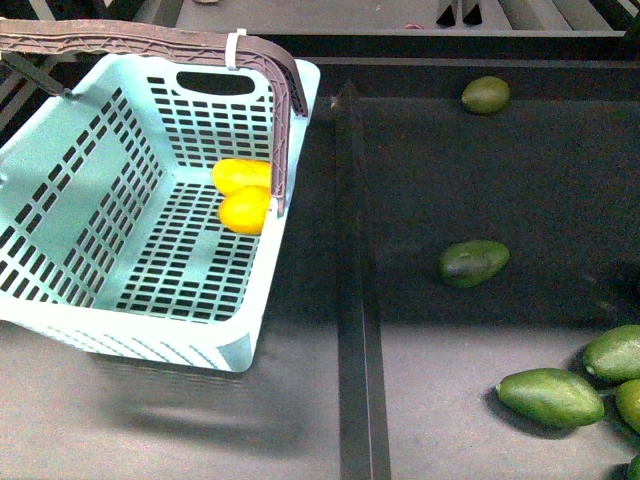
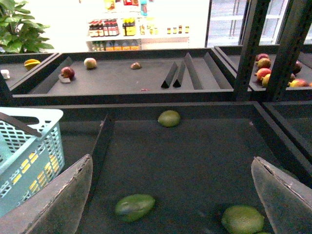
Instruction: Pick lemon and mango into basket
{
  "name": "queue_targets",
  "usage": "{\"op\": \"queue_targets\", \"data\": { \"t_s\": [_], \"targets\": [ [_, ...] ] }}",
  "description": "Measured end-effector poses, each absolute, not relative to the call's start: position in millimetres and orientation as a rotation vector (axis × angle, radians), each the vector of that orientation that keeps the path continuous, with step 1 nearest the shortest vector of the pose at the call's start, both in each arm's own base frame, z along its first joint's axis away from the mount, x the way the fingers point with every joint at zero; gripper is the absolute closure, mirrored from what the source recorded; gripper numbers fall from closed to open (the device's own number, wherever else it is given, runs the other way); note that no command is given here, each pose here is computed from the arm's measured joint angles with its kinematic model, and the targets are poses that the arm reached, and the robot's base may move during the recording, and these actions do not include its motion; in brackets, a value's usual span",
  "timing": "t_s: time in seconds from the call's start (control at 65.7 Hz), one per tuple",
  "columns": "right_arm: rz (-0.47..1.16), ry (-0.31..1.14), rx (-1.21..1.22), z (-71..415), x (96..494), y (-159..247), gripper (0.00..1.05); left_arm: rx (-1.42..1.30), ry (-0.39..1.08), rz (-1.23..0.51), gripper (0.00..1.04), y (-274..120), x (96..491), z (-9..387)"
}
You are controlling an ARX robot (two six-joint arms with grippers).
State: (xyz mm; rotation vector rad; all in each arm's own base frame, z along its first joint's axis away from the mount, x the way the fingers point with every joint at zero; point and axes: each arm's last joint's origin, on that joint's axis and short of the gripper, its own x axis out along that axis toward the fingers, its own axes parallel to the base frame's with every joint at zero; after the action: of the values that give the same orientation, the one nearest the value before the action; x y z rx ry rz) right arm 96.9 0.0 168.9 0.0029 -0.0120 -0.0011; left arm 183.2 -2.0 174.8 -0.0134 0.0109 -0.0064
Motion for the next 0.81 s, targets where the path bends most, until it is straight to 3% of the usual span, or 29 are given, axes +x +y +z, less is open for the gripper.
{"op": "queue_targets", "data": {
  "t_s": [0.198,0.807],
  "targets": [
    [-0.001,-0.012,0.003,169,97,0,0.09,-0.012,0.021,-0.004,1.01,-1,162,161],
    [-0.001,-0.012,0.003,169,97,0,0.09,-0.011,-0.013,-0.004,1.01,-1,123,171]
  ]
}}
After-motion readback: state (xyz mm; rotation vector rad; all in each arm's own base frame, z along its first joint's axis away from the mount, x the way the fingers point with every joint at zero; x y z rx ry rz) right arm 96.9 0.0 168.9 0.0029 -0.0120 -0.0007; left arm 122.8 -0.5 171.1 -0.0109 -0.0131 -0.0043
